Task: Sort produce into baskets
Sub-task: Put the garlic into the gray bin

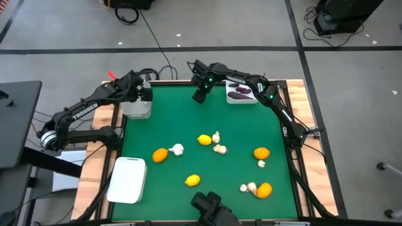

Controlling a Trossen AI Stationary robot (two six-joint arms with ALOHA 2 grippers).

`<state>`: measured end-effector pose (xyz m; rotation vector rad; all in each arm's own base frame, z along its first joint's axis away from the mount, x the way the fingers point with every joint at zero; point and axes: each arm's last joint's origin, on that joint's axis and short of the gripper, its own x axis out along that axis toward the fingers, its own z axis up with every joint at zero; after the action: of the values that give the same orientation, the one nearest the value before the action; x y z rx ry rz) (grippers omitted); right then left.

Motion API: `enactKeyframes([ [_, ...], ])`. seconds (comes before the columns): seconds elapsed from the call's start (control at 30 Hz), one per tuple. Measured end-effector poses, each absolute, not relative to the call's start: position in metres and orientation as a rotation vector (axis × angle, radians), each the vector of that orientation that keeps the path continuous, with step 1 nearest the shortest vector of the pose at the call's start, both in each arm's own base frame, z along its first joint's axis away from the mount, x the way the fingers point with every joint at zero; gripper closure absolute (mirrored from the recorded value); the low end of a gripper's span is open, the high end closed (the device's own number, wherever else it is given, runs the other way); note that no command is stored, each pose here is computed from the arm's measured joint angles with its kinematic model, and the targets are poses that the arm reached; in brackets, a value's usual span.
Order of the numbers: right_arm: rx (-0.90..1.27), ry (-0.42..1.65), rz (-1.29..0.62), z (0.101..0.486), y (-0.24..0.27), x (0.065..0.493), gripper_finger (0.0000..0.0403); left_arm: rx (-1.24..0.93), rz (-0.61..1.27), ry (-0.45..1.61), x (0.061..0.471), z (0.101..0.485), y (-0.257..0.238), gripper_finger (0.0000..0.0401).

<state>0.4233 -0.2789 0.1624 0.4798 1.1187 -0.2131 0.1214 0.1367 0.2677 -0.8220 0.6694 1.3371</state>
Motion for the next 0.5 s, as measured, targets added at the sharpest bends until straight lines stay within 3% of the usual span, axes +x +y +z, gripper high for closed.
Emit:
enactKeyframes([
  [0.13,0.486,1.123,-0.213,0.162,-0.280,0.422,0.0390,-0.831,1.304,0.645,0.124,0.269,0.138,0.0144],
  [0.37,0.536,1.162,-0.200,0.171,-0.272,0.418,0.0395,-0.710,1.127,0.594,0.134,0.277,0.144,0.0144],
  [0.5,0.505,1.111,-0.157,0.199,-0.254,0.423,0.0398,-0.645,0.992,0.537,0.141,0.284,0.148,0.0144],
])
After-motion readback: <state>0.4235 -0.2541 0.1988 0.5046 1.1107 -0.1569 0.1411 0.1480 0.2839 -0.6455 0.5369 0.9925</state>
